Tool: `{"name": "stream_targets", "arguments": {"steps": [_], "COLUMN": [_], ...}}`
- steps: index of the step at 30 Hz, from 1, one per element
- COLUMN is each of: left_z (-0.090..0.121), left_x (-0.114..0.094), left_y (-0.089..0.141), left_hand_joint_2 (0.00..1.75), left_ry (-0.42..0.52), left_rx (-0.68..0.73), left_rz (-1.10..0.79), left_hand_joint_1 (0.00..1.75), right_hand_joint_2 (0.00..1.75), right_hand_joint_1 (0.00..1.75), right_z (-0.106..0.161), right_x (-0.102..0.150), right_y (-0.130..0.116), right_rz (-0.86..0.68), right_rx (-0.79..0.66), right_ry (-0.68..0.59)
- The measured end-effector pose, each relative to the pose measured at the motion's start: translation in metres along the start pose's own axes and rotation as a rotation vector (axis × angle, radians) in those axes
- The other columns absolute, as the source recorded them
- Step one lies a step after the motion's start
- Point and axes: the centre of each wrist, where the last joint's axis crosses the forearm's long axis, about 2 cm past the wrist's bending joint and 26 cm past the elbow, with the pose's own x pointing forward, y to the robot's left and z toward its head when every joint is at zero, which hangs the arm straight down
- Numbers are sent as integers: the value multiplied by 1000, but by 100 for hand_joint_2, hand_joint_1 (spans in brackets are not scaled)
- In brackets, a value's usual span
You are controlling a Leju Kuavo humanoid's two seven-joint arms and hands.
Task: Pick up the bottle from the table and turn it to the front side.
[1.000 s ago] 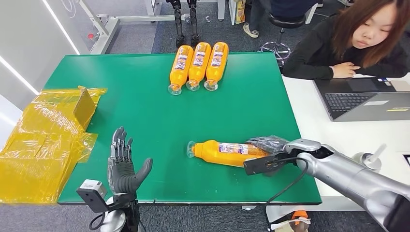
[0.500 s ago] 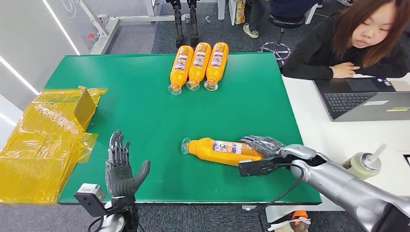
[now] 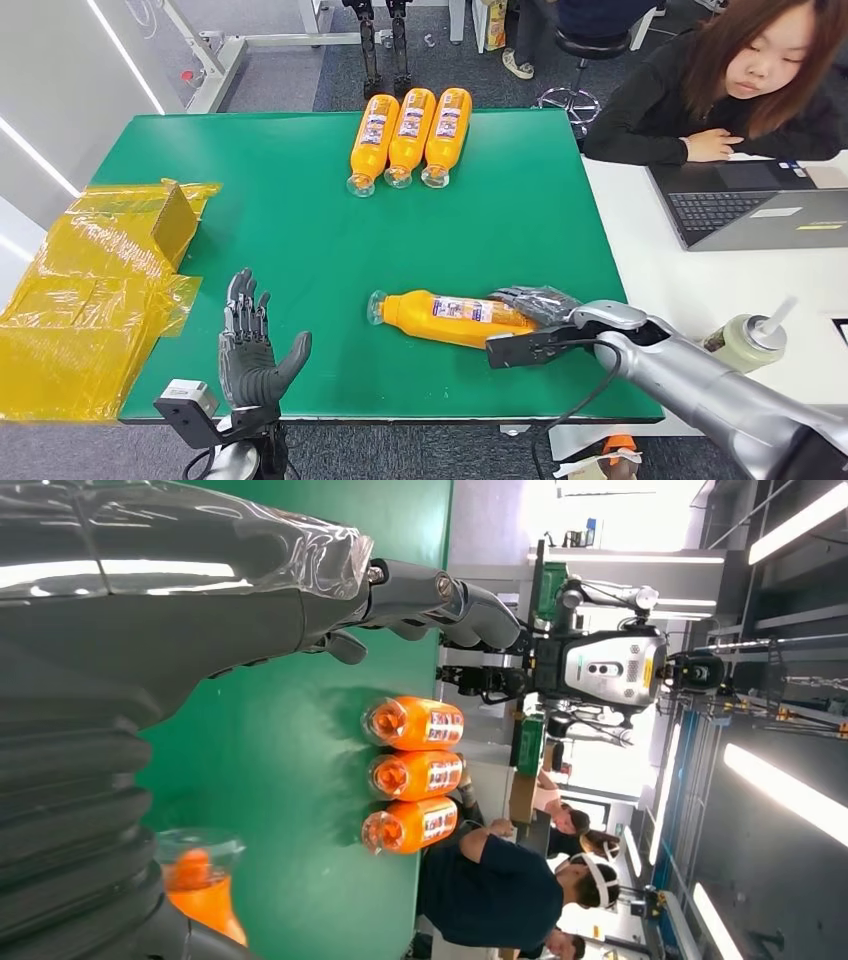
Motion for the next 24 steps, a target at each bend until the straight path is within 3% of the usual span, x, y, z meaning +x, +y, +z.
{"name": "stream_targets", "arguments": {"steps": [6,9,24], "left_z": [0,0,-9], "left_x": [0,0,4], "left_y": [0,-1,-7], "left_hand_joint_2": [175,175,175], "left_ry": [4,6,25], "left_rx": [-1,-6,-60], "left_rz": [2,3,6], "left_hand_joint_1": [0,0,0], "right_hand_joint_2": [175,175,175], "right_hand_joint_1": [0,0,0], "right_z": [8,11,22], "right_x": [16,23,42], "right_y": [-36,-43,-10], "right_rz": [4,11,-71], "right_rx": [8,-8,-4], "right_ry": [-28,-46,-72]}}
